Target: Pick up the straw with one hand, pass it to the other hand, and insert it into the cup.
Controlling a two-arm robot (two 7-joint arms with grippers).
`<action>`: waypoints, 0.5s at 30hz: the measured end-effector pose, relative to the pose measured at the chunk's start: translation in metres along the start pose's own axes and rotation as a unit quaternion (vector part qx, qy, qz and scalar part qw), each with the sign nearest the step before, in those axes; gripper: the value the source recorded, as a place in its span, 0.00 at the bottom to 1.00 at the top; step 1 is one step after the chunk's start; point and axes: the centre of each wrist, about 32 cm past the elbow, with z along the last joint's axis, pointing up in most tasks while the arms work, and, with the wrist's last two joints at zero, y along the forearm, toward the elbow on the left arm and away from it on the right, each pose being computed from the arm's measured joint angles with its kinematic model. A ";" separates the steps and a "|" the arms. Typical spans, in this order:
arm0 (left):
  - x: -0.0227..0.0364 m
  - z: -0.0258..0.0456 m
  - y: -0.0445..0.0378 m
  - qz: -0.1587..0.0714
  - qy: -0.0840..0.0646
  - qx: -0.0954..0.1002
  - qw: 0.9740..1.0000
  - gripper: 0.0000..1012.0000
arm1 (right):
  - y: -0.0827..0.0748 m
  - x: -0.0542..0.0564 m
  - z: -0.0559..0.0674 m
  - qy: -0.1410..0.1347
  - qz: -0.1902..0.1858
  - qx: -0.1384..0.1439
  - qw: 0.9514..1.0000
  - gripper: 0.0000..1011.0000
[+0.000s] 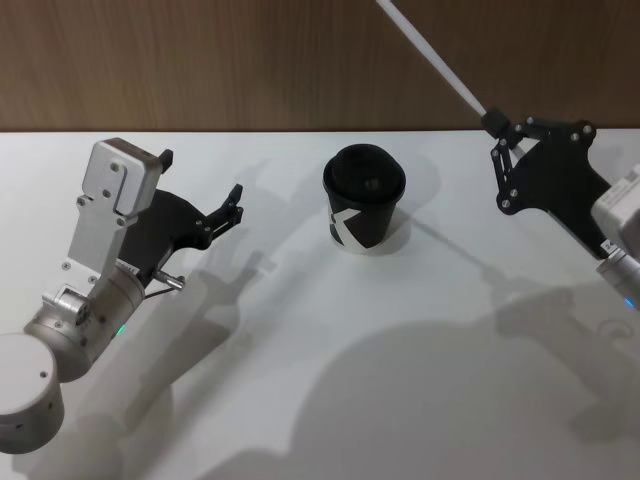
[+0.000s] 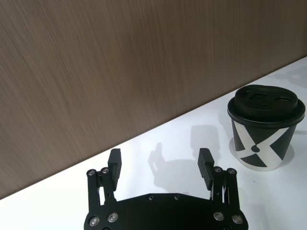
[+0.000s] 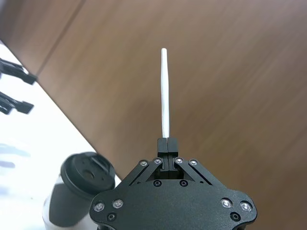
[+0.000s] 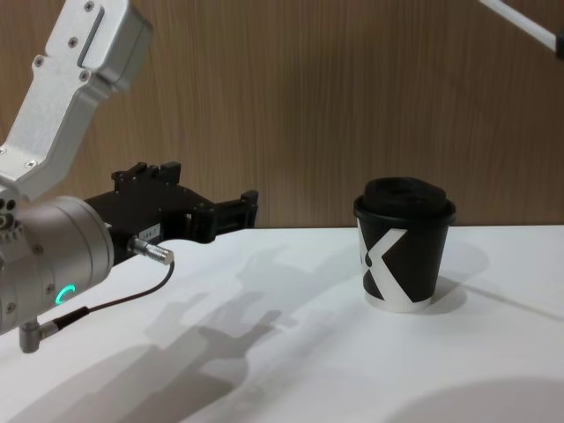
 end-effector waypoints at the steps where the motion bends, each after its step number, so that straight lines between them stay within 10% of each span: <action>1: 0.0000 0.0000 0.0000 0.000 0.000 0.000 1.000 0.99 | 0.001 0.003 0.001 0.000 0.007 0.011 1.000 0.00; 15: 0.0038 0.0038 0.0000 -0.015 0.006 -0.005 1.000 0.99 | 0.004 0.022 0.007 -0.009 0.047 0.063 0.997 0.00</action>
